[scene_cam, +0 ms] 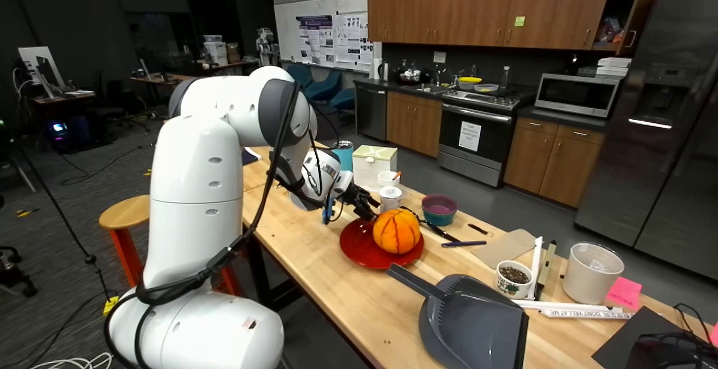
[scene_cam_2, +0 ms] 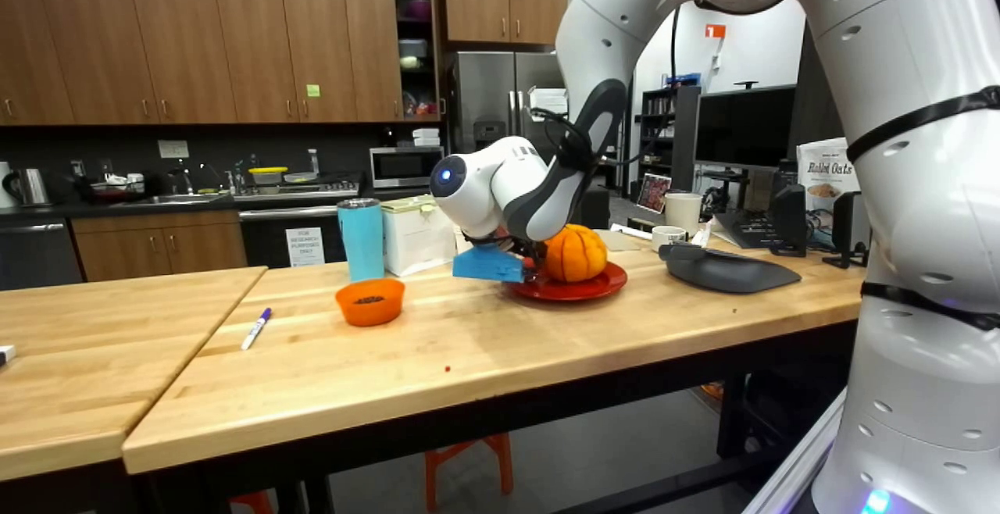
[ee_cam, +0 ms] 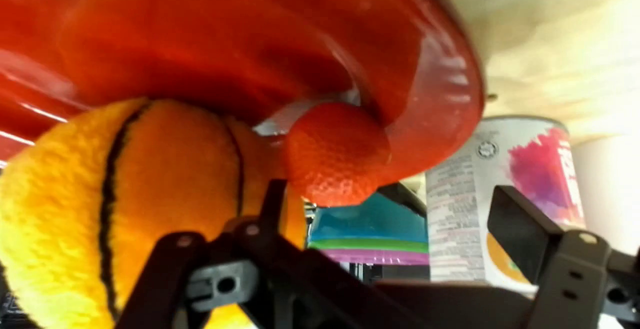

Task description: Push the orange bowl to the left

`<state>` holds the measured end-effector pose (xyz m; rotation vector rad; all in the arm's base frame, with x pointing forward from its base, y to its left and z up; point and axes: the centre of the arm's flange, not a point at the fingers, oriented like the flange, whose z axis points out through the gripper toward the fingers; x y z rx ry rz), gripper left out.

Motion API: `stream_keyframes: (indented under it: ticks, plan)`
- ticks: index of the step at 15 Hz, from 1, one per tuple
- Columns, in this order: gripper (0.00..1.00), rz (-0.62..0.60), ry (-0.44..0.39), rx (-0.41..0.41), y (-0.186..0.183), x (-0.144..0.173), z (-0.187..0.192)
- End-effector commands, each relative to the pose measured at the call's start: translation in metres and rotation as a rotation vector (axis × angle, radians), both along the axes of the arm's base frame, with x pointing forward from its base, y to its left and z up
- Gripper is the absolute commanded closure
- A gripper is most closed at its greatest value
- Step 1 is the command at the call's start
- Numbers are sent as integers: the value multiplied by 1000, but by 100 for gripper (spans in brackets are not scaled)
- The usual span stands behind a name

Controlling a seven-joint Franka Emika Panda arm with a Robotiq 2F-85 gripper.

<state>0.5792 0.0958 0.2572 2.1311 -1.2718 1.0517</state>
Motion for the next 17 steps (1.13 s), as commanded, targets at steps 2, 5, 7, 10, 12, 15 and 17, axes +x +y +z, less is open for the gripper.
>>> stream_keyframes:
  ticks: [2,5,7,10,12,15,17]
  plan:
    - [0,86,-148,-17,17,28,21]
    - [0,161,-179,-22,37,47,36]
    - [0,185,-186,-16,47,52,42]
    - [0,227,-154,8,57,53,51]
    - [0,295,-100,54,67,47,55]
    - [0,285,-90,2,72,47,51]
    - [0,290,-87,3,73,47,51]
